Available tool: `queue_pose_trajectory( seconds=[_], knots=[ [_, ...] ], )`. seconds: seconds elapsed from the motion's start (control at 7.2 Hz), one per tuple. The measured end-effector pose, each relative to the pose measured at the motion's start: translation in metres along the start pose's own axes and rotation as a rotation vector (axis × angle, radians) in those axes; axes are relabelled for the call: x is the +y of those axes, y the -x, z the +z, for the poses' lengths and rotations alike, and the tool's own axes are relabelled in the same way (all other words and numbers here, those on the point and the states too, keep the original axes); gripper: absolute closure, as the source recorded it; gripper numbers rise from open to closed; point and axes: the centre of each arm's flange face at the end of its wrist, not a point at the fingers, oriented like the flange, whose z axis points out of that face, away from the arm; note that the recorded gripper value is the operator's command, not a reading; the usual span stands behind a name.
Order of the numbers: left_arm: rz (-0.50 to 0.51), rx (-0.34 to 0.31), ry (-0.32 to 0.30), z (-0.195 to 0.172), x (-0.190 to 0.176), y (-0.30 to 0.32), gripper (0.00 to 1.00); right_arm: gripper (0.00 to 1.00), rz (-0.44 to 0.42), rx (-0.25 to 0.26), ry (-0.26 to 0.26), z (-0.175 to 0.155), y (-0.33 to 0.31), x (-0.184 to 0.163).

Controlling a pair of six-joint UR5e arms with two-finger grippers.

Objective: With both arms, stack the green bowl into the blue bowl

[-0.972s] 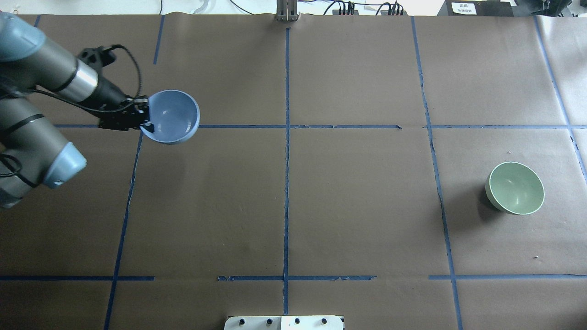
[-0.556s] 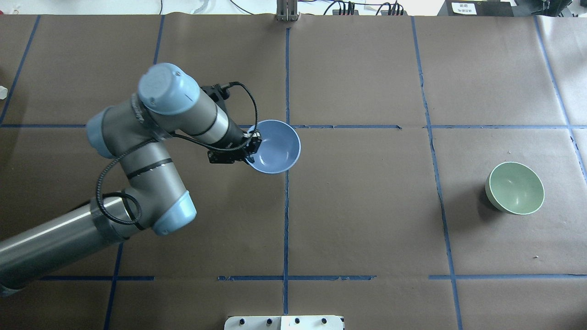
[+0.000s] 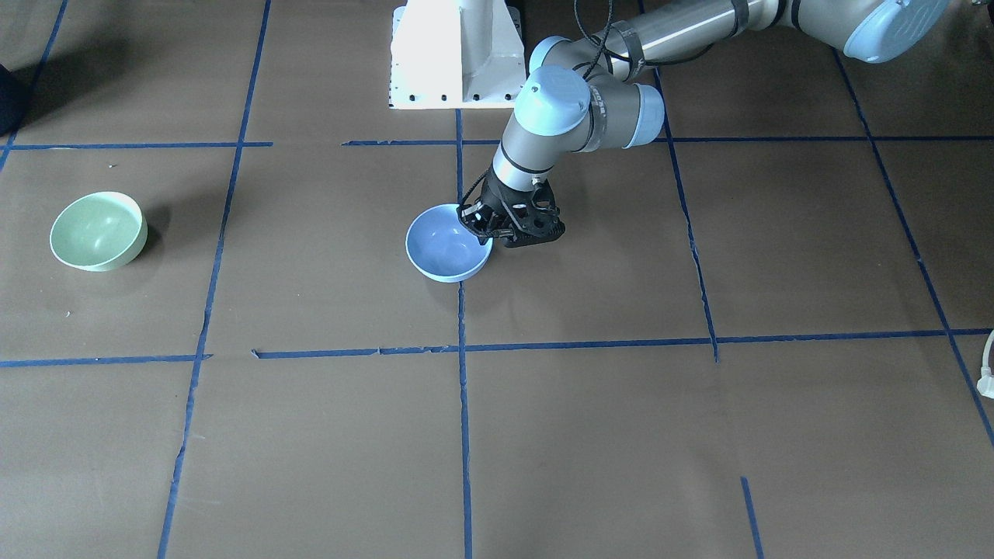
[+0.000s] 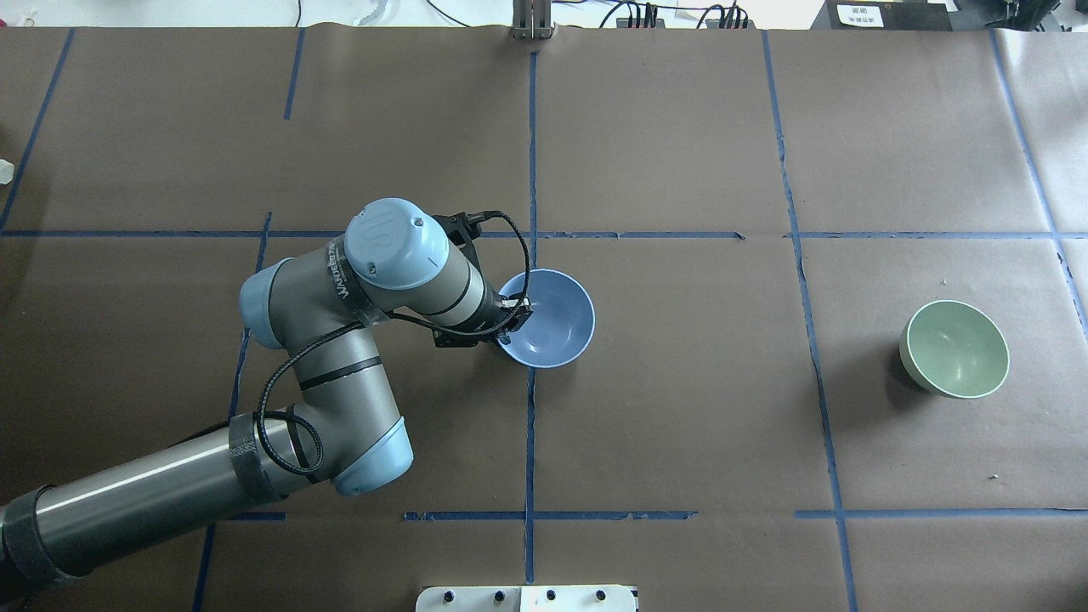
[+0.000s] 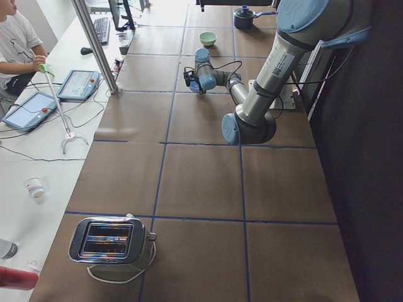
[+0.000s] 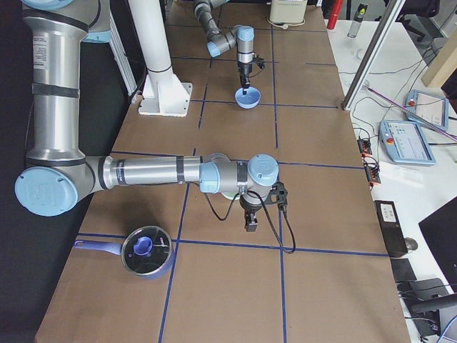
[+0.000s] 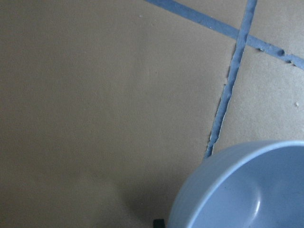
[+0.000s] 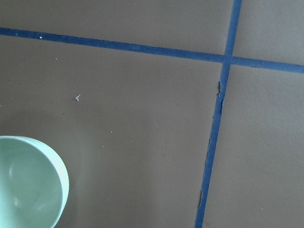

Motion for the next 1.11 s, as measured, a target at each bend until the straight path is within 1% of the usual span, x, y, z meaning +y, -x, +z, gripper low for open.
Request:
queue_pose_trajectory(
  seconds=[0.14,0.28,0.42,0.56,0.69,0.83,0.97,1.11],
  knots=[
    [0.000,-0.004,-0.002,0.002,-0.001,0.003,0.68,0.00,0.000,0.000,0.000,0.000,0.000,0.000],
    [-0.002,-0.008,-0.002,0.003,-0.002,0.007,0.01,0.00,0.000,0.000,0.000,0.000,0.000,0.000],
    [-0.004,-0.015,-0.005,0.004,-0.004,0.012,0.00,0.00,-0.003,0.000,-0.003,-0.001,0.002,-0.001],
    [-0.008,-0.023,-0.015,0.000,-0.014,0.021,0.00,0.00,-0.014,0.000,-0.013,-0.005,0.005,-0.004],
    [-0.003,-0.036,-0.014,-0.018,-0.035,0.031,0.00,0.00,-0.021,0.001,-0.030,-0.009,0.010,-0.009],
    [0.025,-0.063,0.007,-0.051,-0.063,0.047,0.00,0.00,-0.011,-0.001,-0.050,-0.014,0.018,-0.015],
    [0.081,-0.100,0.022,-0.096,-0.094,0.073,0.00,0.00,0.005,-0.005,-0.071,-0.020,0.032,-0.020],
    [0.164,-0.145,0.030,-0.145,-0.126,0.110,0.00,0.00,0.010,-0.009,-0.084,-0.025,0.049,-0.023]
  ],
)
